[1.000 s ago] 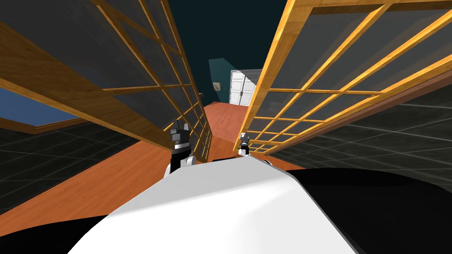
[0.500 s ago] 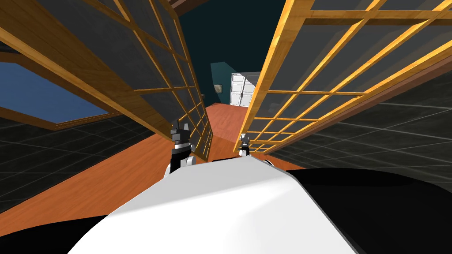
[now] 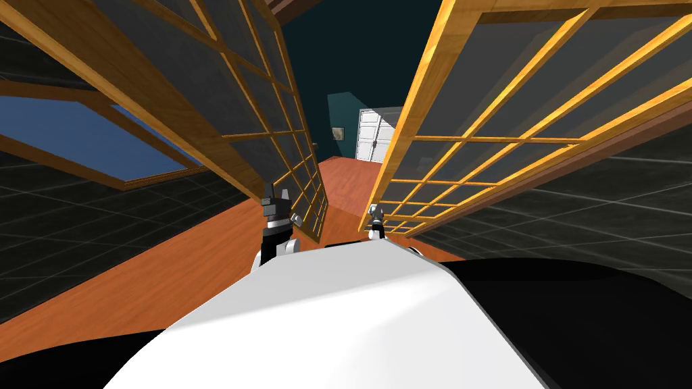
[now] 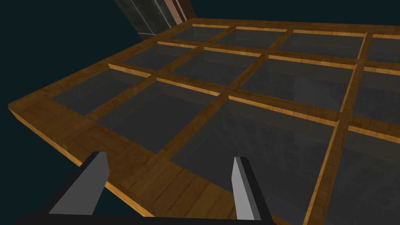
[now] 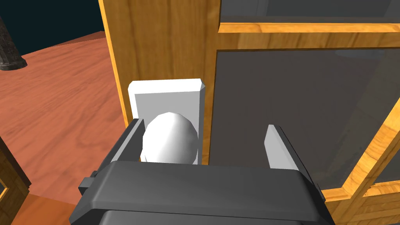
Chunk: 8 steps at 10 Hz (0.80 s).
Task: Pull the door open
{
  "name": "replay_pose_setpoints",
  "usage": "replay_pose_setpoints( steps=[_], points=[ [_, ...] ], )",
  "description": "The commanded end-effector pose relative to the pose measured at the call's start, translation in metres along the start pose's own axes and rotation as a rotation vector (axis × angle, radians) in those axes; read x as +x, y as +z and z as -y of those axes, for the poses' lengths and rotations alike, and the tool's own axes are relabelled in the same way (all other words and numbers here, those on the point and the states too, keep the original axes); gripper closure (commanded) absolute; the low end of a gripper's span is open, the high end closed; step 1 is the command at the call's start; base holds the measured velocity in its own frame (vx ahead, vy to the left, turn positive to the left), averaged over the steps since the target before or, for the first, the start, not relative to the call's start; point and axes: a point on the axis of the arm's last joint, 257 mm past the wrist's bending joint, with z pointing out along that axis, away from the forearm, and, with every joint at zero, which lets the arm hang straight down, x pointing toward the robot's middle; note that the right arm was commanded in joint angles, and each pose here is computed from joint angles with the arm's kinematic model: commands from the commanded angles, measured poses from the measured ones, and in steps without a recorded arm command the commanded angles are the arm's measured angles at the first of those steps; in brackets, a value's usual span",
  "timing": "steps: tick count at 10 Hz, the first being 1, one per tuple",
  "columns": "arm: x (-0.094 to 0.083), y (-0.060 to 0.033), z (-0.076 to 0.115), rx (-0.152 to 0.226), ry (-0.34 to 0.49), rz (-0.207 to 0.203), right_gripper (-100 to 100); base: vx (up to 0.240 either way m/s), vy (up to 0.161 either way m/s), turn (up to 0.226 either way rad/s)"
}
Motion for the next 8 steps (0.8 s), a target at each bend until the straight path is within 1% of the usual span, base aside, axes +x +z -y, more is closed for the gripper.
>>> replay_pose_setpoints(
  steps=[1, 2, 3, 7, 8],
  points=[
    [-0.002, -0.0005, -0.020, 0.000, -0.011, 0.003, 100, -0.139, -0.017, 0.176],
    [-0.002, -0.0005, -0.020, 0.000, -0.011, 0.003, 100, -0.118, -0.018, 0.098],
    [-0.002, -0.0003, -0.024, 0.016, -0.010, 0.002, 100, -0.106, -0.003, 0.171],
    [-0.001, -0.0003, -0.032, 0.048, -0.009, 0.002, 100, -0.069, 0.005, 0.134],
    [-0.001, -0.0005, -0.036, 0.063, -0.009, 0.003, 100, -0.059, 0.010, 0.173]
  ],
)
